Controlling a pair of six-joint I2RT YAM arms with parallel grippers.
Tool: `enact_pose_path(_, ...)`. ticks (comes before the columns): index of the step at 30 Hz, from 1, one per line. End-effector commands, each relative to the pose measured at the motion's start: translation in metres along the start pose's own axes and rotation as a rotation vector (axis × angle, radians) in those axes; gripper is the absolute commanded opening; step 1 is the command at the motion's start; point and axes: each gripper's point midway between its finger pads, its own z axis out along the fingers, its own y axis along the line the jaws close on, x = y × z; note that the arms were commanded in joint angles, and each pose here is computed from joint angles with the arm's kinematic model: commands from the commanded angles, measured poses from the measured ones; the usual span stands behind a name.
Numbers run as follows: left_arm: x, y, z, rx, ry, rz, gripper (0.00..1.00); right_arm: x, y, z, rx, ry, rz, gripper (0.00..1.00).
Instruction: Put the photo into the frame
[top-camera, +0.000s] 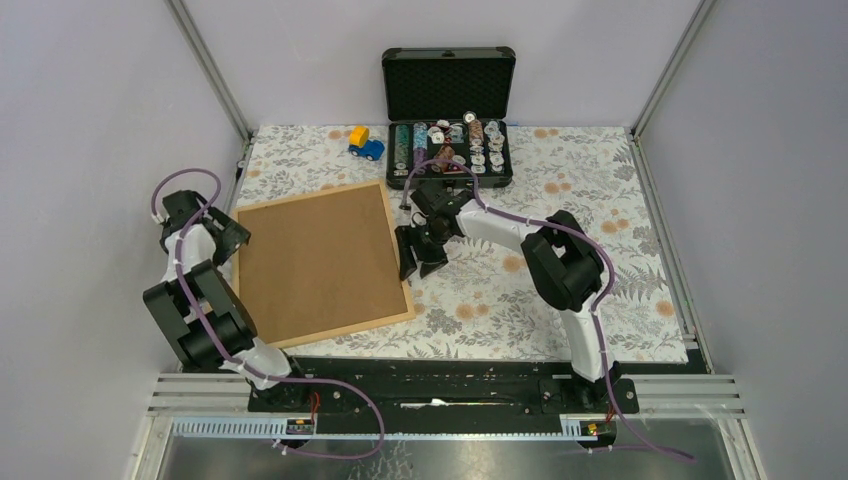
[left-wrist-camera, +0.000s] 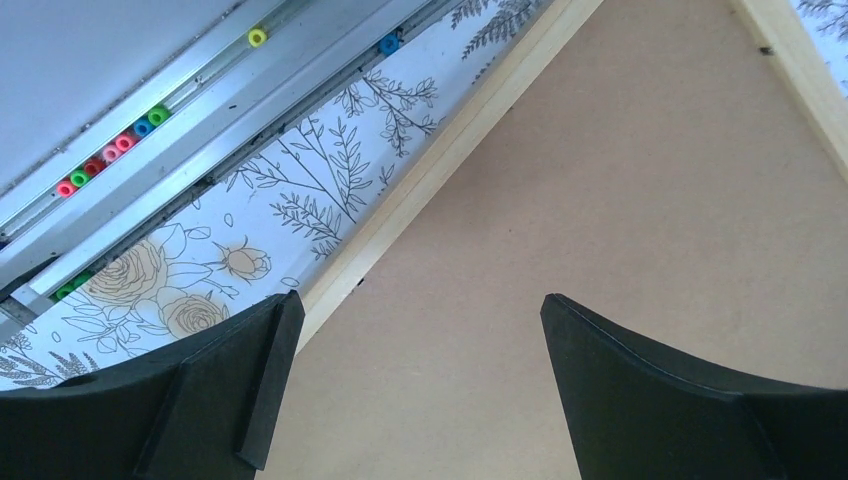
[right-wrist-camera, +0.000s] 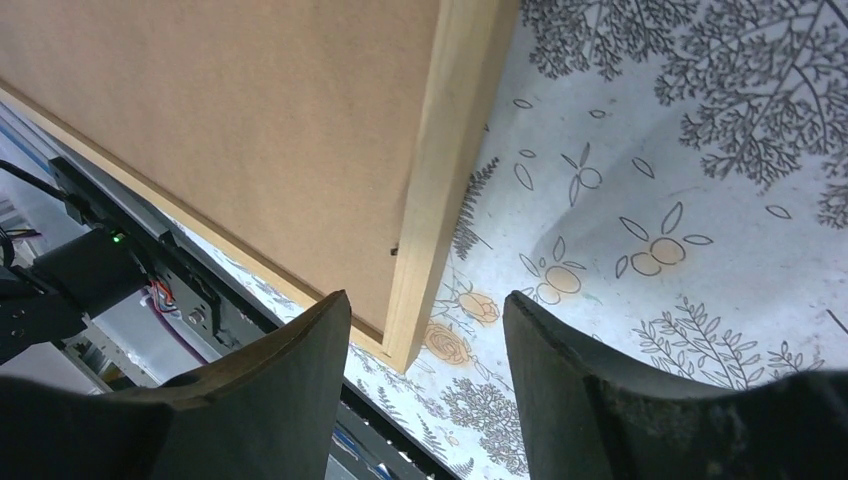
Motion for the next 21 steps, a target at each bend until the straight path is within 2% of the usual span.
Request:
enact_pose_path(1, -0.009, -0.001, 0.007, 0.013, -0.028, 0.031, 0.99, -0.001, 0.012, 0.0, -0.005, 0.029, -0.041, 0.66)
enact_pose_path(5, 0.007, -0.004, 0.025, 0.038, 0.043, 0.026, 0.99, 0.0, 0.009, 0.004, 0.021, 0.035, -0.038, 0.66)
enact_pose_path(8, 0.017, -0.004, 0.036, 0.046, 0.088, 0.013, 0.99, 0.0, 0.002, 0.007, 0.066, 0.035, -0.016, 0.57)
enact_pose_path(13, 0.032, -0.009, 0.045, 0.094, 0.155, -0.007, 0.98, 0.006, 0.003, 0.013, 0.088, 0.058, -0.006, 0.55)
enact_pose_path(21, 0.042, -0.012, 0.046, 0.111, 0.19, -0.027, 0.99, 0.012, -0.003, 0.022, 0.148, 0.09, -0.007, 0.48)
